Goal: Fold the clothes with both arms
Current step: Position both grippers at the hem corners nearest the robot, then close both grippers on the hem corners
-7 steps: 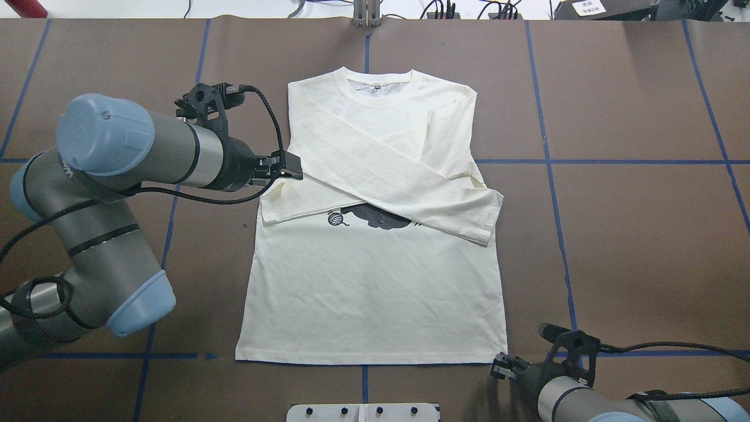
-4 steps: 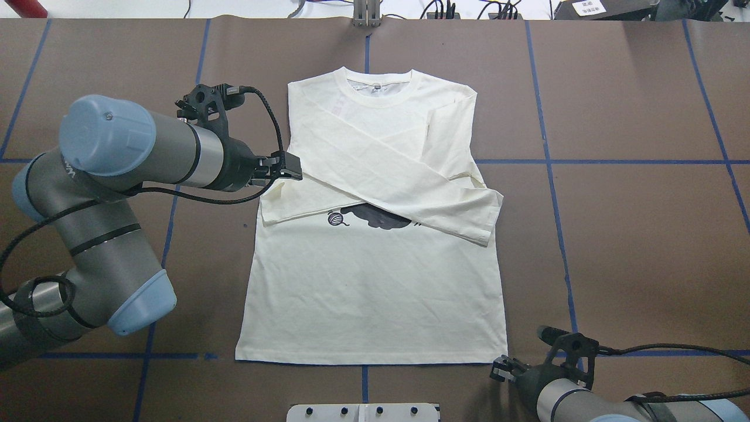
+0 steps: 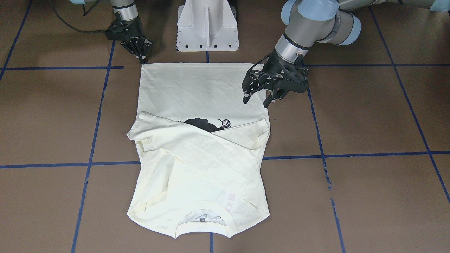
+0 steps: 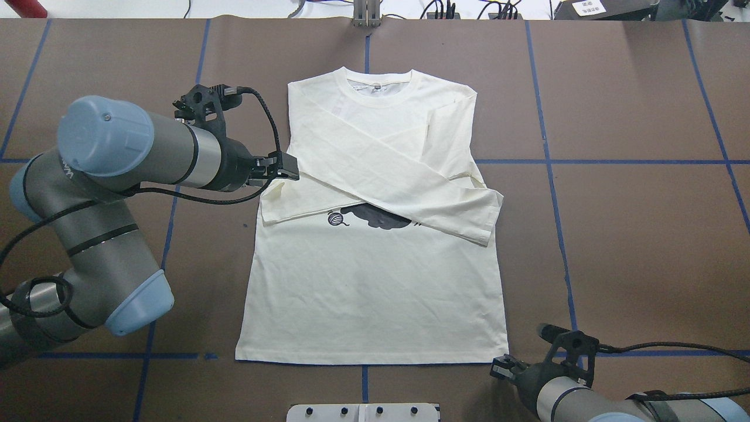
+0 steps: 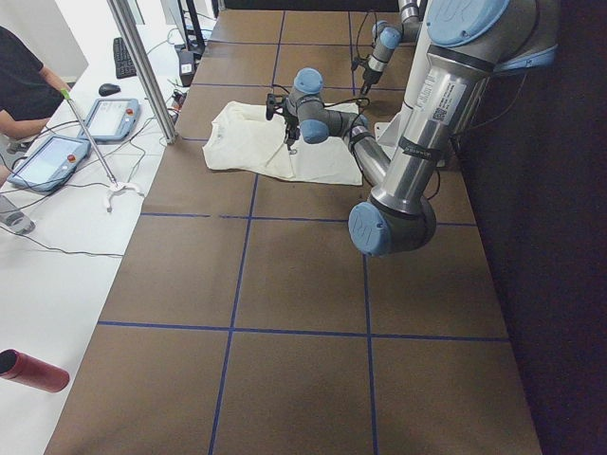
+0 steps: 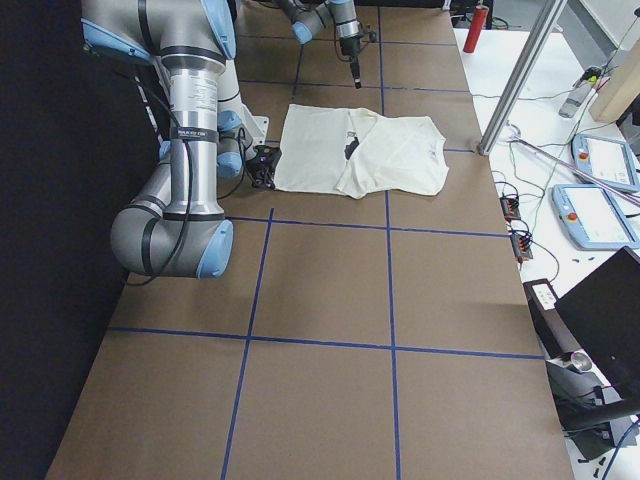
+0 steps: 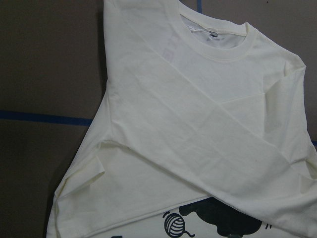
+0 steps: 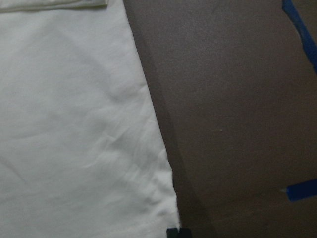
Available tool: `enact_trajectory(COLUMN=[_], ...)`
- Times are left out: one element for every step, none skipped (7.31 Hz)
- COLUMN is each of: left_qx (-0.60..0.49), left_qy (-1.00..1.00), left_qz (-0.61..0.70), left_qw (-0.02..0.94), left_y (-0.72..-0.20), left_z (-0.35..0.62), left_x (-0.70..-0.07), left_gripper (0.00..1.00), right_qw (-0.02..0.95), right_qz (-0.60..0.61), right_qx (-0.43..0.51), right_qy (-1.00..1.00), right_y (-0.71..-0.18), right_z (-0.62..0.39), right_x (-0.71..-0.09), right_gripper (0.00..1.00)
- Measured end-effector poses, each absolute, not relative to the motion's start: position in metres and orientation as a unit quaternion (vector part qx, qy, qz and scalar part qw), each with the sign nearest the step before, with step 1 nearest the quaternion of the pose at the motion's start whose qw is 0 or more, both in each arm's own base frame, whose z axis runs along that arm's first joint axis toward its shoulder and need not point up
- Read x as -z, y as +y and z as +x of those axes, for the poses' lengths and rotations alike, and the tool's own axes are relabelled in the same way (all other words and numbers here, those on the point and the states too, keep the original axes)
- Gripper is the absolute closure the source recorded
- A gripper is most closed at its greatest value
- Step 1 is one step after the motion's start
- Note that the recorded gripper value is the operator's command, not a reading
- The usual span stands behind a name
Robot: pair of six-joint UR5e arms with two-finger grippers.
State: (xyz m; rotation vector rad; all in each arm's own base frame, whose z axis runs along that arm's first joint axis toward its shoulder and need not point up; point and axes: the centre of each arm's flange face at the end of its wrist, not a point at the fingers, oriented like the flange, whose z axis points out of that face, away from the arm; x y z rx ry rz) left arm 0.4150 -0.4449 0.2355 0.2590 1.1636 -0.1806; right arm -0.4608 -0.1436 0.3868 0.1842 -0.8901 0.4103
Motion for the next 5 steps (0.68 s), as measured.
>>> enact_trajectory(left_qx=[0.102,0.125,0.137,0.149,0.163], left_qy=[0.536,0.524,0.518,0.511,0.497], left_qz=[0.115,0.105,0.096,0.077,0.060], left_qw=[0.830,0.836,0.839,0.843,0.850], left_y=[-0.442,-0.435,-0.420,-0.393,-0.358], left_z=[0.411,0.408,0.404,0.407,0.418], left_x=[-0.249,-0.263,-0.273,-0.280,-0.289], left_gripper=[0.24,0.24,0.24,0.24,0.26], right_qw=[0.874,0.870,0.868,0.867,0.867], right_qz=[0.086,0.084,0.083,0.083,0.083], right_qx=[-0.200,-0.203,-0.204,-0.204,-0.204], right_qy=[-0.435,-0.441,-0.445,-0.446,-0.447], right_y=[-0.148,-0.151,-0.152,-0.152,-0.152], right_z=[-0.454,-0.448,-0.446,-0.445,-0.445], right_x=[-0.377,-0.370,-0.366,-0.364,-0.363], right_gripper=[1.00,1.00,1.00,1.00,1.00])
